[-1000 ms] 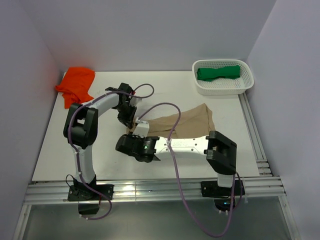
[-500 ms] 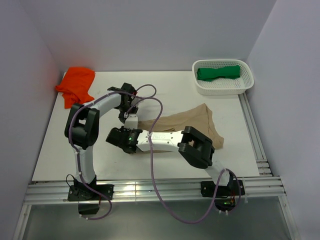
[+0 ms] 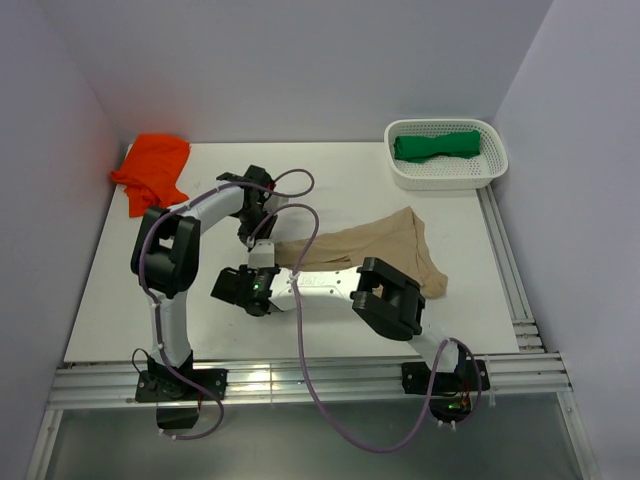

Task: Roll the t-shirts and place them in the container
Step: Roll the tshirt

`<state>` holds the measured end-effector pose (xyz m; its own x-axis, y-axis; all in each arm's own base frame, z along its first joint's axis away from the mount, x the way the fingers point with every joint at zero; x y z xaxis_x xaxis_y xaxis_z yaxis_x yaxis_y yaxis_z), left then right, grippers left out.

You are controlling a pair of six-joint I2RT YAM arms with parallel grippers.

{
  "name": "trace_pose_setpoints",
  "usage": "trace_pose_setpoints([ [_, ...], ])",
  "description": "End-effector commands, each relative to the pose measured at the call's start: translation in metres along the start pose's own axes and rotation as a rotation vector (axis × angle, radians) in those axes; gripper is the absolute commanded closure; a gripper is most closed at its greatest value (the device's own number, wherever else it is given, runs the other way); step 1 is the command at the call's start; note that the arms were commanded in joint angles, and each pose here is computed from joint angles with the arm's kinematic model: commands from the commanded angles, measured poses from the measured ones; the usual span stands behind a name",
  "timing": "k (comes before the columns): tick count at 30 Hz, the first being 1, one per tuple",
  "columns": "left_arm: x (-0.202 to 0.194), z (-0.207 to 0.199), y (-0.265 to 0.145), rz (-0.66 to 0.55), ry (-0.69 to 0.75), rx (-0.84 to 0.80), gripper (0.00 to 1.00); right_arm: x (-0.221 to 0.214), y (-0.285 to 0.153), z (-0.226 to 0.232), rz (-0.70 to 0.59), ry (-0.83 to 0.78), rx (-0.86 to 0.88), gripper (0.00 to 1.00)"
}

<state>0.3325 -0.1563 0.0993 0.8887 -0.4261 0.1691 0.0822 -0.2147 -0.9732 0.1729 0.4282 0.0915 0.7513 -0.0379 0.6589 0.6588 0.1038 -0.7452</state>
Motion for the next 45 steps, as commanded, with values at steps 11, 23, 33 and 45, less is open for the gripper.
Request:
trace_pose_setpoints([
  [11, 0.010, 0.000, -0.001, -0.002, 0.022, 0.010, 0.76, -0.036, 0.017, -0.002, 0.098, -0.052, -0.046, 0.58],
  [23, 0.048, -0.004, -0.050, -0.125, 0.050, -0.221, 0.33, -0.019, 0.002, -0.006, 0.109, 0.257, 0.338, 0.82],
  [33, 0.030, 0.018, -0.077, -0.202, 0.007, -0.423, 0.29, -0.022, 0.009, -0.057, 0.163, 0.619, 0.635, 0.82],
  [45, -0.004, 0.018, -0.003, -0.158, -0.096, -0.608, 0.30, -0.035, 0.019, -0.066, 0.232, 0.806, 0.770, 0.83],
])
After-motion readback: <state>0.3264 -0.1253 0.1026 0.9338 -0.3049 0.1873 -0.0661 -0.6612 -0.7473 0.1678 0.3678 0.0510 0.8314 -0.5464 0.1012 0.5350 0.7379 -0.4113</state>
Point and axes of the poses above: each gripper's point midway between its finger pads, its own y axis out along the fingers, its own z axis along the line the jaws close on, x = y × z, the point moved 7 cm from there along -y, back along the fingers
